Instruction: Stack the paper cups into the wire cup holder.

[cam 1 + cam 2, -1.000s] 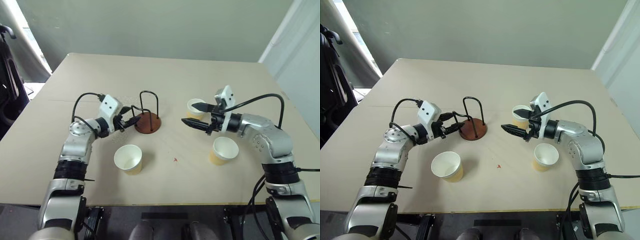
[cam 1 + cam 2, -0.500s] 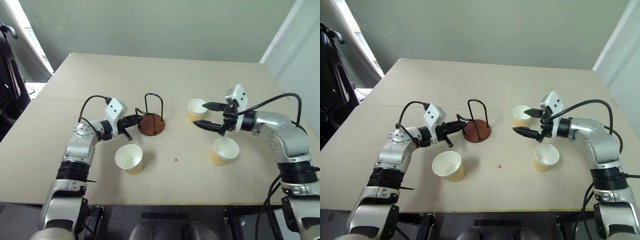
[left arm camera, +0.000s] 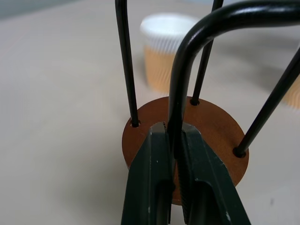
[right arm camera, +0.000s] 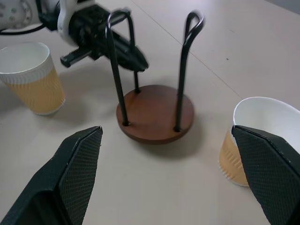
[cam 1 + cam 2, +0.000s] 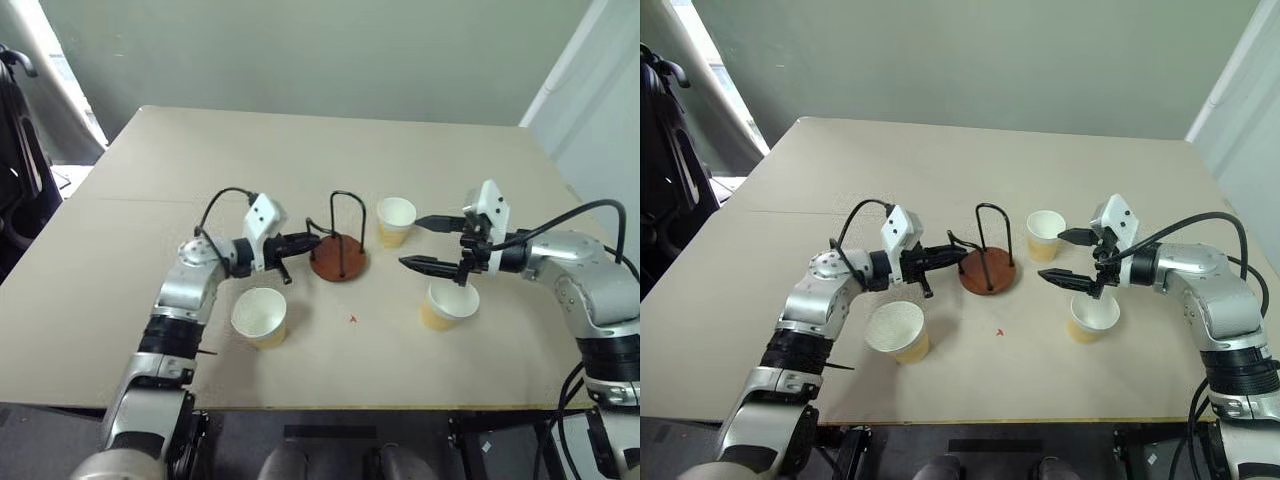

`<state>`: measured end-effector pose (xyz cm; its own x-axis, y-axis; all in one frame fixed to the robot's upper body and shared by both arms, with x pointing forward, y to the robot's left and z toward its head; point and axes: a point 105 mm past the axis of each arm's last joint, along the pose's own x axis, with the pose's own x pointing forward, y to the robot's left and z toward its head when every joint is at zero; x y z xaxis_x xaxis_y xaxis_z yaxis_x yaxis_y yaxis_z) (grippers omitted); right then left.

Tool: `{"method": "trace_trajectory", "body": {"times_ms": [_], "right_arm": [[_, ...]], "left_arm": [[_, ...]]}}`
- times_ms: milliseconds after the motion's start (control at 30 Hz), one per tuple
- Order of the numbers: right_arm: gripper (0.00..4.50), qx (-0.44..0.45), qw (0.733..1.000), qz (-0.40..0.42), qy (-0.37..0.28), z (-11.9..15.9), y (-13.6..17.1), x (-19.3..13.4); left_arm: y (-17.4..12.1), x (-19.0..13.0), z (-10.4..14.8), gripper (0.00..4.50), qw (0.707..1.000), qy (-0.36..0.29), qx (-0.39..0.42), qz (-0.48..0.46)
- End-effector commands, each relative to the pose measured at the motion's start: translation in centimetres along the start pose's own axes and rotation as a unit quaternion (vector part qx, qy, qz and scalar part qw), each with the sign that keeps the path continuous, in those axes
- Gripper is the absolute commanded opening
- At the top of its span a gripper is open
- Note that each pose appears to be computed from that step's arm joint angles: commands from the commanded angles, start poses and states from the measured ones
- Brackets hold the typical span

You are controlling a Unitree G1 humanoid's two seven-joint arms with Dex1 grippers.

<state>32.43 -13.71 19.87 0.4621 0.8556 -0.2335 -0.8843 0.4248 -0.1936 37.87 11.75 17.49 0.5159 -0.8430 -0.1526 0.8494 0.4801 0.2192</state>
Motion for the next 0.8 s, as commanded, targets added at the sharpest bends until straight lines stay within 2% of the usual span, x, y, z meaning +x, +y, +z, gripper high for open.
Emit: {"method": "trace_trajectory", "body": {"times_ms": [33,200,367,800], "right_arm": [[4.50,-0.020,1.000,-0.011,-0.021,1.4,0.0,-0.8],[4.50,-0.016,1.000,-0.013,-0.021,1.2,0.2,-0.9],[4.50,-0.016,1.000,-0.015,-0.021,1.2,0.2,-0.9],[4.50,-0.015,1.000,-0.018,-0.016,1.2,0.1,-1.4]], "left_arm": [[-0.1,0.4,3.1,0.02,0.999,-0.033,0.034,-0.012],[-1.9,1.0,4.3,0.02,0.997,-0.045,0.027,-0.060],[-4.7,1.5,3.4,0.02,0.991,-0.009,0.038,-0.128],[-5.7,1.5,0.9,0.02,0.984,0.037,0.053,-0.163]]}}
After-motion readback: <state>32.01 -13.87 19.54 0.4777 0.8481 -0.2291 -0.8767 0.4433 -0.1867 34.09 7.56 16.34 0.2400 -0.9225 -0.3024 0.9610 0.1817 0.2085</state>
